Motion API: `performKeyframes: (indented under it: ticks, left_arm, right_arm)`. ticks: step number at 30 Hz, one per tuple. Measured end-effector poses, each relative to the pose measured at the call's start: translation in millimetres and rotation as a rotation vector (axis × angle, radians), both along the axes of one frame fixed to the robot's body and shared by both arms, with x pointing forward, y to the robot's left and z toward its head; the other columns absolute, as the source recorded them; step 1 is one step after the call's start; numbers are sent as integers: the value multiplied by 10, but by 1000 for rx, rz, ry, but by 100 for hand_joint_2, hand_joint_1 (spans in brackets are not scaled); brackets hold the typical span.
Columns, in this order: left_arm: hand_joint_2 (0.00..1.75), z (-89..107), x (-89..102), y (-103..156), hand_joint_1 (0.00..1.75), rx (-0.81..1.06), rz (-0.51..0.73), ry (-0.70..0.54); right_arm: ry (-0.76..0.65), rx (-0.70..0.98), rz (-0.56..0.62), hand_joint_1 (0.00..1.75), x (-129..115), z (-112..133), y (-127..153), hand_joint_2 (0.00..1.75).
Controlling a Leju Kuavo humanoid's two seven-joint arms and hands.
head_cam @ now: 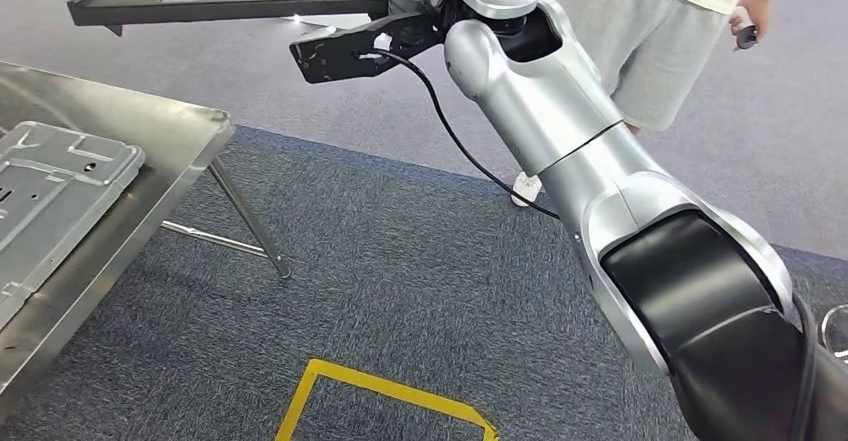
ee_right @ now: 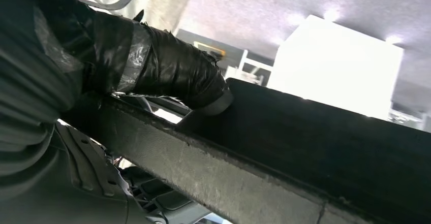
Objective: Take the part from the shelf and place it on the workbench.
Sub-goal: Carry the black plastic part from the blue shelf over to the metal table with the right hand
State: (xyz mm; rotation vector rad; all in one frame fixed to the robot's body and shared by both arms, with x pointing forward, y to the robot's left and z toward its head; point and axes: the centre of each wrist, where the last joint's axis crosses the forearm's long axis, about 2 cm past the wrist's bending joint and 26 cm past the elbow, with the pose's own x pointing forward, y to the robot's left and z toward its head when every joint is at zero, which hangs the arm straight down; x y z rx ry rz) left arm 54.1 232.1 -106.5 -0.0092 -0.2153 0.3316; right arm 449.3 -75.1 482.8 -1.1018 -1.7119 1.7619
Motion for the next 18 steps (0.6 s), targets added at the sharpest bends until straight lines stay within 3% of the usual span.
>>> performKeyframes:
  ticks: [18]
  left_arm:
    - [175, -3, -14, 7, 0, 5, 0, 18]
  right_arm:
    - [0, -2, 21, 175, -25, 48, 61, 175]
